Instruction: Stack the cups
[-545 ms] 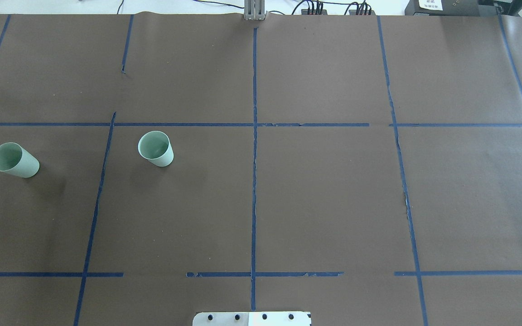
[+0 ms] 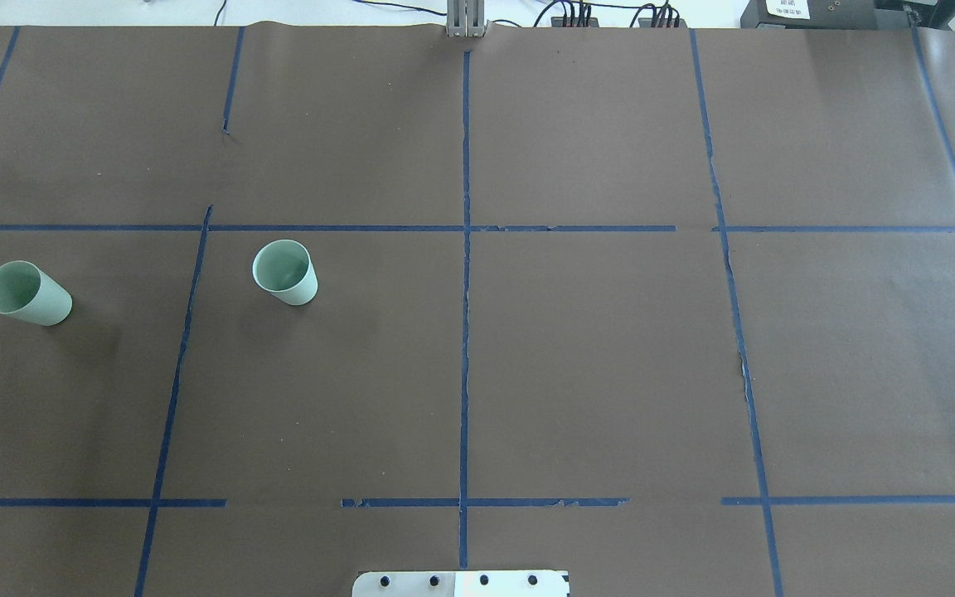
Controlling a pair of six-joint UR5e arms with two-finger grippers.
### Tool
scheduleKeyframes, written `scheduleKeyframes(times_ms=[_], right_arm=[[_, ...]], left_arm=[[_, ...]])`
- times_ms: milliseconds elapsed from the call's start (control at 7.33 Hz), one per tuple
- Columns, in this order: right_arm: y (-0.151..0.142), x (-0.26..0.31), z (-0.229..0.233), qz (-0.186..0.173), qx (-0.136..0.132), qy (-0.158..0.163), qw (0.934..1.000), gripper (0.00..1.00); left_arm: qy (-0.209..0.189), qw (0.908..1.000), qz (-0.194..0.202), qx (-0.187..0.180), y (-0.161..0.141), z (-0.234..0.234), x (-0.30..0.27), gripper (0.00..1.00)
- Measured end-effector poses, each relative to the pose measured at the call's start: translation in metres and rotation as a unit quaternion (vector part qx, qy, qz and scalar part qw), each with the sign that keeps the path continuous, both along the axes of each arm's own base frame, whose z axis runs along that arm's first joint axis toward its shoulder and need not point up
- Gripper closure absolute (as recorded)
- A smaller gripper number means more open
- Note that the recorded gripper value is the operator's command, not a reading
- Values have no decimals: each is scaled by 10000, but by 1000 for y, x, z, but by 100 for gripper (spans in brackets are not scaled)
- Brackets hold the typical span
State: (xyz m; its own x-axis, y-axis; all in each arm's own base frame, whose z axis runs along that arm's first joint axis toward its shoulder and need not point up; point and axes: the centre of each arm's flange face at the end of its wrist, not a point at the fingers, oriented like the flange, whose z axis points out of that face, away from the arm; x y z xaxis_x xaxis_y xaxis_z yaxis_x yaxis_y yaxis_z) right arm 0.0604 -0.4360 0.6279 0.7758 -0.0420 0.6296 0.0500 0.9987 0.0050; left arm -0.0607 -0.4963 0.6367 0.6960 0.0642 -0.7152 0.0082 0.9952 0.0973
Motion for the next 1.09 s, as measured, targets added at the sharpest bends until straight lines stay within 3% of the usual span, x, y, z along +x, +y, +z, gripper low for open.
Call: scheduleKeyframes(times_ms=[545,1091], right_arm=[[0,0,0,0,-4,0,10000,0],[0,0,0,0,1,0,10000,0]], left_arm=[[-12,9996,-238,180,-5,-37,11,0],[211,9984,-532,33,9,-58,112,0]])
